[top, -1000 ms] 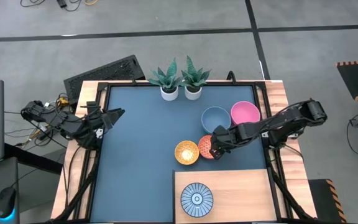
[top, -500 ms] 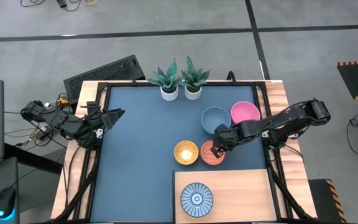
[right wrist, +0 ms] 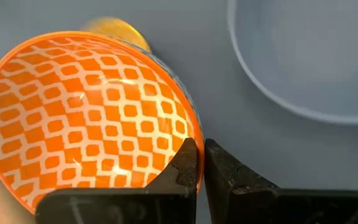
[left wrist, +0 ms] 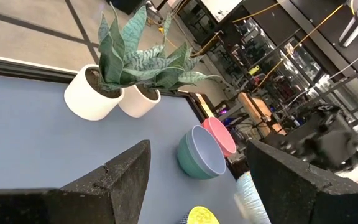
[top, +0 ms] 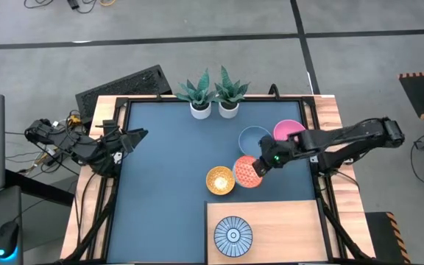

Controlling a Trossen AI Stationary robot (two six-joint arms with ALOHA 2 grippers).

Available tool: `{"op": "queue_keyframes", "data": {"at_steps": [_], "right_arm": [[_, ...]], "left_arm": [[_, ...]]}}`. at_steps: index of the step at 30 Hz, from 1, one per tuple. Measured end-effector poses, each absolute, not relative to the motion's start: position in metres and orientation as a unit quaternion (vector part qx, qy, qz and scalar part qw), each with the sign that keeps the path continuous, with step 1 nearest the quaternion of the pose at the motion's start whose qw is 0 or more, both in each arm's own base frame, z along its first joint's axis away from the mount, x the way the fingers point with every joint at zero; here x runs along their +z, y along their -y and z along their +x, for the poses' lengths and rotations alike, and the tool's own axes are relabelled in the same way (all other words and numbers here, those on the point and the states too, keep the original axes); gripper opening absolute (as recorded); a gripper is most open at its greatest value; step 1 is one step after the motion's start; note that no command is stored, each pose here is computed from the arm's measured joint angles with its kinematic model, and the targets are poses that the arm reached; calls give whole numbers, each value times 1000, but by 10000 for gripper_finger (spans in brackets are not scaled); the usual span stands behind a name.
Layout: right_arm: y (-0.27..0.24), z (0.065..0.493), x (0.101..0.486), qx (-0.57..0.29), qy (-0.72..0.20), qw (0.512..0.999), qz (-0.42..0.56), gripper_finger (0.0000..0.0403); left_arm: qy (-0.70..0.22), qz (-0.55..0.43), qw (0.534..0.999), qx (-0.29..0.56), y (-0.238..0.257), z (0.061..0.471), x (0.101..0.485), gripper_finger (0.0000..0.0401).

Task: Place and stack bowls onto a shelf
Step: Stack the orange patterned bowl on top of the blue patterned bowl on the shelf

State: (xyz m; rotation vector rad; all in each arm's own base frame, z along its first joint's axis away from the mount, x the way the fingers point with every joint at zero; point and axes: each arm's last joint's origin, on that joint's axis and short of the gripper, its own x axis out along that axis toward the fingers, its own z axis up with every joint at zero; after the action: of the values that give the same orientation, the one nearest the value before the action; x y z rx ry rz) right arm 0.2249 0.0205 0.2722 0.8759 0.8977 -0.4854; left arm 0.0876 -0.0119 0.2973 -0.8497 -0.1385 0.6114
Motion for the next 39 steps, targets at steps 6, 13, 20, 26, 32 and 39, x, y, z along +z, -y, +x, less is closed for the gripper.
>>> {"op": "queue_keyframes", "data": {"at_steps": [6,13,20,26,32,39], "right_arm": [[-9,224,334,-179,-371,815,406,30],[-19,233,412,-79,-340,851,393,30],[-64,254,454,3,-367,859,356,30],[-115,273,462,68,-390,856,331,30],[-153,292,428,36,-467,821,326,30],[-165,307,415,28,-466,818,336,30]], "left_arm": [[65,-402,866,291,12,88,297,249],[64,-402,866,291,12,88,297,249],[62,-401,866,292,12,88,297,249],[46,-403,870,279,13,88,295,249],[38,-406,873,267,14,88,295,249],[31,-406,876,258,14,88,295,249]]}}
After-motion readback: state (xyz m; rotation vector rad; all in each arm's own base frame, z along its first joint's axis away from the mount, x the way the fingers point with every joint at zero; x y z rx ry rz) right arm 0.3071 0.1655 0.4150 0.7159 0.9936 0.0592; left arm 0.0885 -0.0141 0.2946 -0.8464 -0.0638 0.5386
